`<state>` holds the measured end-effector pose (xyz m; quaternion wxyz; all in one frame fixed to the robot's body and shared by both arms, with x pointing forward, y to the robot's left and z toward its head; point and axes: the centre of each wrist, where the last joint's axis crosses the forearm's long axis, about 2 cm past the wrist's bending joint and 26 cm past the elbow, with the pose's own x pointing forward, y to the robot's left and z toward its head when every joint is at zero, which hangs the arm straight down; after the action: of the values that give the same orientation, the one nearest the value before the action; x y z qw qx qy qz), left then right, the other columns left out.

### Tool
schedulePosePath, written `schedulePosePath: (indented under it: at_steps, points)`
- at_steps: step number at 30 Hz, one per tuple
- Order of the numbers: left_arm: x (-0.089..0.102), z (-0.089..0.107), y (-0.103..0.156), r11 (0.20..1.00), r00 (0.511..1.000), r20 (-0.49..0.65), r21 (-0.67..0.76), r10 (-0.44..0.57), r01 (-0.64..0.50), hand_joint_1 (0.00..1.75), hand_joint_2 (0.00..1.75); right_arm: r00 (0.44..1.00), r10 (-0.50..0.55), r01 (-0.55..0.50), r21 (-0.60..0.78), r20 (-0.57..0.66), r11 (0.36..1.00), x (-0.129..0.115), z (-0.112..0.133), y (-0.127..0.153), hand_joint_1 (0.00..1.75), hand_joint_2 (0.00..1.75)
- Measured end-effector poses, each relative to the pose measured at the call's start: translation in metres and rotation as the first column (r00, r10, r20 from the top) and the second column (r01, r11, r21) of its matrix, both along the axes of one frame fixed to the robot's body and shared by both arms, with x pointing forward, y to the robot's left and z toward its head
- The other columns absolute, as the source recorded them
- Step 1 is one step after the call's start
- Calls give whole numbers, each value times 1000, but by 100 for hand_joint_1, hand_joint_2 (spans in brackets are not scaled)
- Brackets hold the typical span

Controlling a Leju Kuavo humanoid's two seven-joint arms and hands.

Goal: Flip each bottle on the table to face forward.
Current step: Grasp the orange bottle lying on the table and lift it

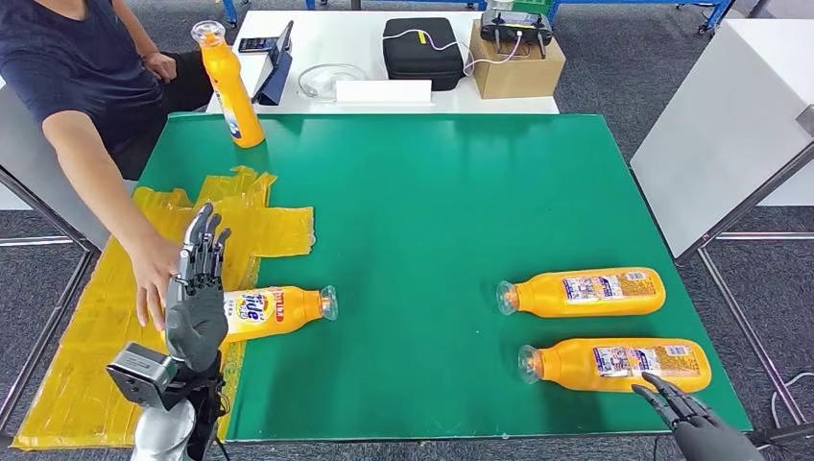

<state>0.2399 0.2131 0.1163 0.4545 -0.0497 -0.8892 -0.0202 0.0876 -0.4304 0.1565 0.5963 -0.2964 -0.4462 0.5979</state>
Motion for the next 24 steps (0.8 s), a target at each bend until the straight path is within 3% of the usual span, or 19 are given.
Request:
schedulePosePath:
  at_steps: [3, 6, 12, 17, 24]
  points:
    - [3, 1, -1, 1000, 1000, 2, -1, -16, 16, 0, 0, 999, -37, 40, -83, 32, 996, 24, 0, -29, 0, 175]
    - [7, 2, -4, 999, 999, 4, -2, -40, 40, 0, 0, 984, -147, 161, -149, 101, 976, 44, 1, -64, 0, 175]
    - [15, 4, -9, 996, 996, 11, -9, -88, 88, 0, 0, 926, -342, 364, -136, 159, 921, 71, -8, -115, 0, 175]
    - [20, 4, -13, 993, 993, 15, -9, -117, 117, 0, 0, 887, -427, 446, -85, 177, 891, 92, -25, -124, 0, 175]
    - [21, 2, -14, 992, 992, 9, -8, -126, 126, 0, 0, 880, -449, 459, -34, 153, 888, 113, -38, -117, 0, 175]
